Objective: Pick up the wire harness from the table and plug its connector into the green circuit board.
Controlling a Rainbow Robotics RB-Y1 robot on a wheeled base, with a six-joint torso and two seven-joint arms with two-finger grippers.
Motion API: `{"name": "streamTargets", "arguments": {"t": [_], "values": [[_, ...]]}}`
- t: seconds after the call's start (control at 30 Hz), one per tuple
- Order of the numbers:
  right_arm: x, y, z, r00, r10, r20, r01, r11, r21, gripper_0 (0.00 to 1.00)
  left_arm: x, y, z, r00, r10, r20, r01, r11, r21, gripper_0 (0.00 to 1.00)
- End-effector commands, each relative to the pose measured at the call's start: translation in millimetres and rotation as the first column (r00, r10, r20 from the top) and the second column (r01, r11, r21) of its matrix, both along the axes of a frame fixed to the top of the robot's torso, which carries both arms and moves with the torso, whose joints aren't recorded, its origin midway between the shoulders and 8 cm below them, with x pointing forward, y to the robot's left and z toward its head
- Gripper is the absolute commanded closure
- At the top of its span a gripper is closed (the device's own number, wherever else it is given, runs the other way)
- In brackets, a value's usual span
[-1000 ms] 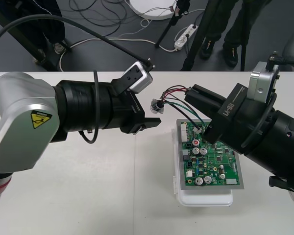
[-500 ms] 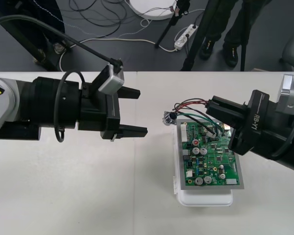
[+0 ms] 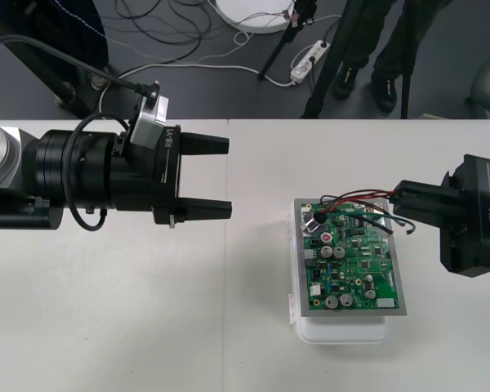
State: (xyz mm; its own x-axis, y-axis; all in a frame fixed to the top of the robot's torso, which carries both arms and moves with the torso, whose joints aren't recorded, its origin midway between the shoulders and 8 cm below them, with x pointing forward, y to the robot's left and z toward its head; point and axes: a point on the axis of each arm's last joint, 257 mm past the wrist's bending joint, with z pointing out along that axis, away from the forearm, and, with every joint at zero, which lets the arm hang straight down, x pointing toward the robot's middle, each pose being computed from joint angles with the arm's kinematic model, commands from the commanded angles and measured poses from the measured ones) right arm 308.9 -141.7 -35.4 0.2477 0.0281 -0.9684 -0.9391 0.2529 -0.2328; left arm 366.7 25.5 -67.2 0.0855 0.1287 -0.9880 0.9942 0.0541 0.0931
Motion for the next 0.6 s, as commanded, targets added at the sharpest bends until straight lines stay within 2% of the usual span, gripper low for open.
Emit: {"name": "streamTargets", "arguments": {"t": [0.03,0.23,0.6], "values": [[-5.2,-14.1,10.4,0.997,0.021,0.071,-0.015,0.997,-0.077,1.00,6.4,-4.7,9.4,0.993,-0.035,0.114,0.038,0.999,-0.023,0.00],[-5.5,-18.6,11.8,0.988,0.021,0.151,-0.004,0.994,-0.113,1.00,-0.1,-13.5,15.4,0.980,-0.092,0.179,0.100,0.994,-0.037,0.00],[-9.1,-14.8,18.1,0.979,0.035,0.200,-0.022,0.998,-0.067,1.00,-19.6,-12.6,29.7,0.984,-0.149,0.099,0.159,0.982,-0.100,0.00]]}}
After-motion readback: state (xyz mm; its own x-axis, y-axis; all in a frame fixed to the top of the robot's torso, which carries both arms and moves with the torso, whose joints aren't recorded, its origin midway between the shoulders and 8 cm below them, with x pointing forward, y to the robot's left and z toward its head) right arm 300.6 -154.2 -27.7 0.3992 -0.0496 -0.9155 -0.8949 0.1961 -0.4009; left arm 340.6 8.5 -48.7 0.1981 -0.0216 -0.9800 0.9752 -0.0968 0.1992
